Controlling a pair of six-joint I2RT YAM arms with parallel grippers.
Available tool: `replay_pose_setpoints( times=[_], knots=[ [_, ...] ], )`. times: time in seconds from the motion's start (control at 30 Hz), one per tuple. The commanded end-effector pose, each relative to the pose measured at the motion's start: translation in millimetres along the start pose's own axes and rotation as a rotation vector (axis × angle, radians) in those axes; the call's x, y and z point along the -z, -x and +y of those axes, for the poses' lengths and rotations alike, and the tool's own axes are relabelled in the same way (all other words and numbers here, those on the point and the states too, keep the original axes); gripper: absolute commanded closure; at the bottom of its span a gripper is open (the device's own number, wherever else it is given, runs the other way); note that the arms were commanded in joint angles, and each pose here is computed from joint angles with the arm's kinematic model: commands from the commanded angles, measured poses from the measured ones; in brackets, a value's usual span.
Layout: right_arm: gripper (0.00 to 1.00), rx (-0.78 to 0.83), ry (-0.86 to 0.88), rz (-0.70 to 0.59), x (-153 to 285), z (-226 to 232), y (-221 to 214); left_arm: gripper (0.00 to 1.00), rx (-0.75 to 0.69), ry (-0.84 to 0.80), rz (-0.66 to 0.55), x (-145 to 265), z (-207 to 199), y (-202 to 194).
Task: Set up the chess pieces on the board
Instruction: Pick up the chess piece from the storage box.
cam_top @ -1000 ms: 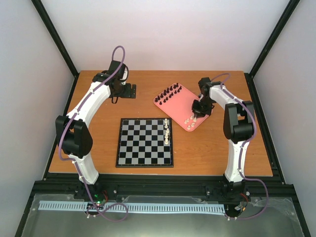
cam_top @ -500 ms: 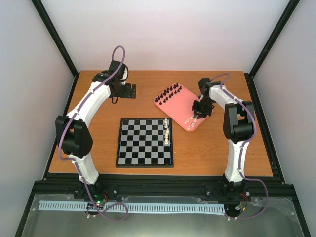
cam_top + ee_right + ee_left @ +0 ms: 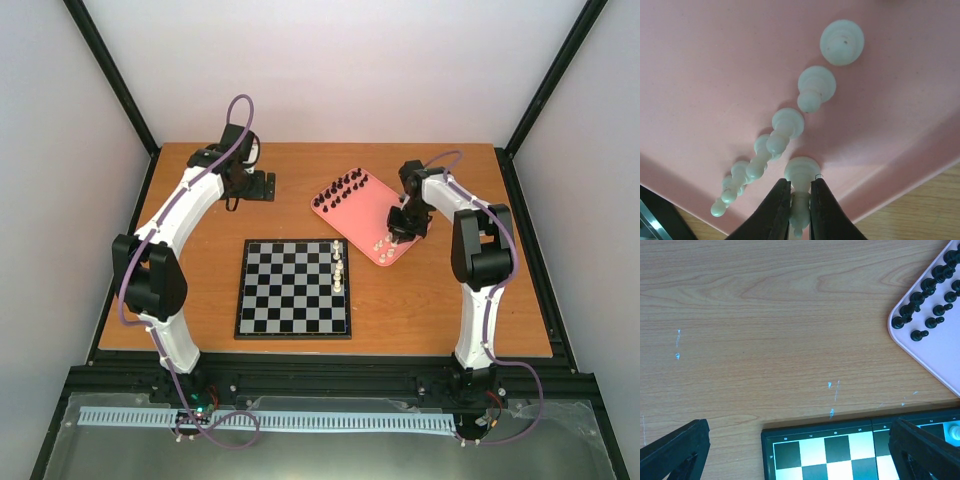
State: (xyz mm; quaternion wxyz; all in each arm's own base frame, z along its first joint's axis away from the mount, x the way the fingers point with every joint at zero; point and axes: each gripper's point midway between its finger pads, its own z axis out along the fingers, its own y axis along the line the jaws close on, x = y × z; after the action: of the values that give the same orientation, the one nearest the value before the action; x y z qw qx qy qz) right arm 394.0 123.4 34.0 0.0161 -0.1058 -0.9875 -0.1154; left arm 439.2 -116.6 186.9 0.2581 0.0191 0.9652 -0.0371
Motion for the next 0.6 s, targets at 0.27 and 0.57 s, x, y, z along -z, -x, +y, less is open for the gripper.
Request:
replay_pose_setpoints(
  times=[0.27,0.57],
  knots=[
    [0.97,0.057,-0.072,-0.082,32,-5,6,0.0,-0.021,0.005,-0.052,21,1,10],
    [0.97,0.198,-0.141,-0.162,107,18,-12,0.0,-0.011,0.003,-0.053,30,1,15]
  ],
)
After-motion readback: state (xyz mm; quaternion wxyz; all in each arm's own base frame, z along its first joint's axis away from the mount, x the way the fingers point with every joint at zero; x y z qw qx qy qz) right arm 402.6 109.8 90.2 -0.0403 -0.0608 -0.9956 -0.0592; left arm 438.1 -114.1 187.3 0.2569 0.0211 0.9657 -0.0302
